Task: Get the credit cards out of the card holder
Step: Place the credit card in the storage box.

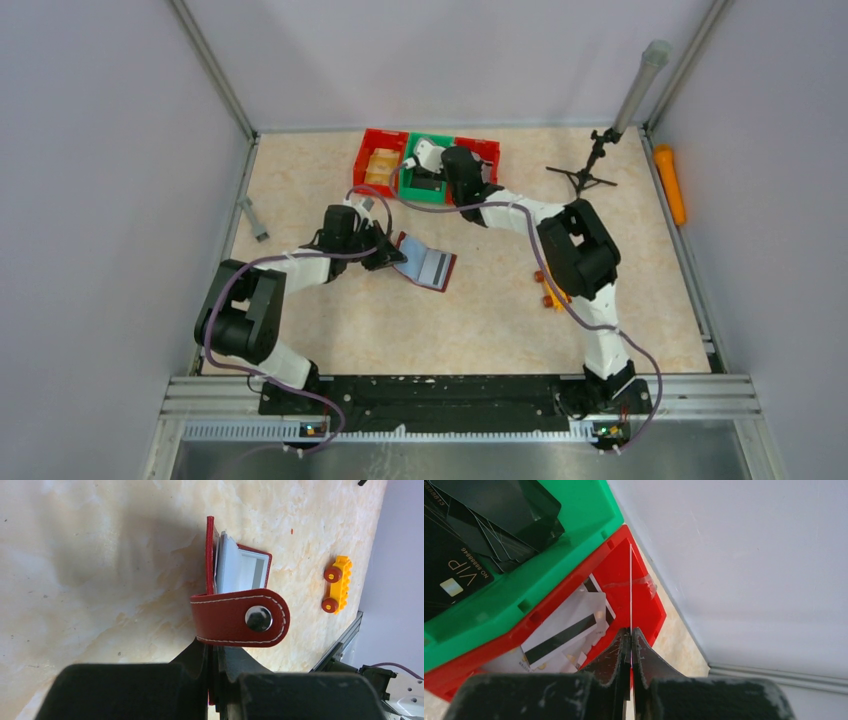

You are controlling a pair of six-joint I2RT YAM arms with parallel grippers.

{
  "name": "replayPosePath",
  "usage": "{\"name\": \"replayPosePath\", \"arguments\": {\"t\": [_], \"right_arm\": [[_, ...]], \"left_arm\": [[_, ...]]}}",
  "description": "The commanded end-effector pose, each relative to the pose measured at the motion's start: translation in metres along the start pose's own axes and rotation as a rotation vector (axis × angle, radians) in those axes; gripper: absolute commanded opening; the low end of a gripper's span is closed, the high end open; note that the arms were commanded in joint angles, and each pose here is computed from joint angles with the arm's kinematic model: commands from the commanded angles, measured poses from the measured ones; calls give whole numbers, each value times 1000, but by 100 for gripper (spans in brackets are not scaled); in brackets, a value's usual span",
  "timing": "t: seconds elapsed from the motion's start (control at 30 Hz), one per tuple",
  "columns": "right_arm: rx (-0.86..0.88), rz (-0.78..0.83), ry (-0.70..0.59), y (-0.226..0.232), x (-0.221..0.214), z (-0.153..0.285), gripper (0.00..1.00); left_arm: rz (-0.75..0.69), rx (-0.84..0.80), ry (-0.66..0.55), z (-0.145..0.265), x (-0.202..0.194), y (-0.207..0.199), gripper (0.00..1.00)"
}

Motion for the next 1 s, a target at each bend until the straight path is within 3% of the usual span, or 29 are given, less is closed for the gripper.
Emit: {"name": "replayPosePath", "arguments": {"t": [0.0, 0.5, 0.63, 0.73, 0.97], "right_arm": [[-62, 40, 27, -12, 8, -14, 0], [-25, 111, 110, -1, -20, -24, 1], [-33, 94, 93, -4, -21, -19, 17], [-38, 50, 70, -10, -16, -14, 40], [-62, -43, -6, -30, 2, 15, 49]], "left_arm": [[-45, -18, -26, -1, 9, -10, 0], [-49, -10, -20, -2, 8, -11, 0], [-51, -7, -23, -2, 9, -11, 0], [-51, -5, -22, -2, 9, -11, 0], [-53, 0, -21, -2, 9, -11, 0]]}}
Point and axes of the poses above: each gripper's point midway between its finger pads, its own z axis back along the fingers, its own y axis along the line the jaws close on, x = y × z, the point moved 10 cm from there along z, back along the fingers, and after that the axes turned 10 degrees about z, right-handed, at the moved point
